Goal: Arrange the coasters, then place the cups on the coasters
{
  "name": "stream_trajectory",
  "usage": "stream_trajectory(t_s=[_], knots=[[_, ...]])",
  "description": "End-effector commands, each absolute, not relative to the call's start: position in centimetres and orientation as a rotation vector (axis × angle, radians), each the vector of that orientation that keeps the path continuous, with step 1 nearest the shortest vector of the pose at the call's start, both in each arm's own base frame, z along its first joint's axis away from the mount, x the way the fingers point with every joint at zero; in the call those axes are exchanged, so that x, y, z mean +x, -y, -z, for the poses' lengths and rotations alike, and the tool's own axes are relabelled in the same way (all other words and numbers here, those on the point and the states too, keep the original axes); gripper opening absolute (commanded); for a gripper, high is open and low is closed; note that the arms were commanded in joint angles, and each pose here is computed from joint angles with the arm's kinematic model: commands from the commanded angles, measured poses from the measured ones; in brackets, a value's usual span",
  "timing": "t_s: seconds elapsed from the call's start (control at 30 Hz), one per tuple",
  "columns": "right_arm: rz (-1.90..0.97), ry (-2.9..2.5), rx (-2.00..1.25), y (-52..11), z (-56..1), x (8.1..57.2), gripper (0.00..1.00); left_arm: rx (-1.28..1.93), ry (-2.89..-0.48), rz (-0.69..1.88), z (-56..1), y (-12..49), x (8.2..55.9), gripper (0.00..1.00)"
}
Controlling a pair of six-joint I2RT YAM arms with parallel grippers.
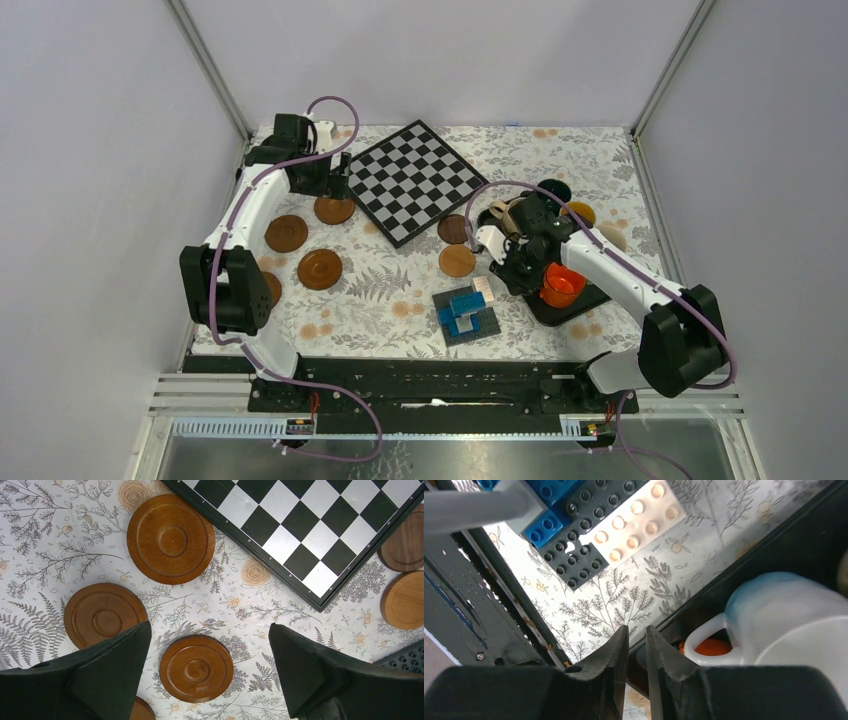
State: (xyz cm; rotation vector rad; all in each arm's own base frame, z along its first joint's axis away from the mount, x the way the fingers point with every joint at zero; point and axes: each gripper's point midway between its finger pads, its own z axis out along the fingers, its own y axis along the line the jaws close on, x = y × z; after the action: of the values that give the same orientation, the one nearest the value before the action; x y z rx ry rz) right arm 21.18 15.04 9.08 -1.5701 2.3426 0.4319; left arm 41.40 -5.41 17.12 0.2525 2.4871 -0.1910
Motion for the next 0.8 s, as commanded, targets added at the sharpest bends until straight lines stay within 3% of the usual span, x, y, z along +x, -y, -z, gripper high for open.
stream_trajectory(t_s=[0.0,0.43,0.77], knots=[[-0.396,-2.37,-1.583,-14.6,-7.3,21.0,0.26,0.226,-2.446,0.185,-18.7,5.2,41.1,0.99],[-0.202,-2.446,-1.567,-11.9,-2.6,21.0,0.22,0.221,-2.463,0.183,-18.3,5.1,41.2,0.99],[0.175,-2.405,-1.563,-8.1,-1.3,23.9,0.22,0.214,-2.469,0.193,-18.0,5.3,41.8,0.99]])
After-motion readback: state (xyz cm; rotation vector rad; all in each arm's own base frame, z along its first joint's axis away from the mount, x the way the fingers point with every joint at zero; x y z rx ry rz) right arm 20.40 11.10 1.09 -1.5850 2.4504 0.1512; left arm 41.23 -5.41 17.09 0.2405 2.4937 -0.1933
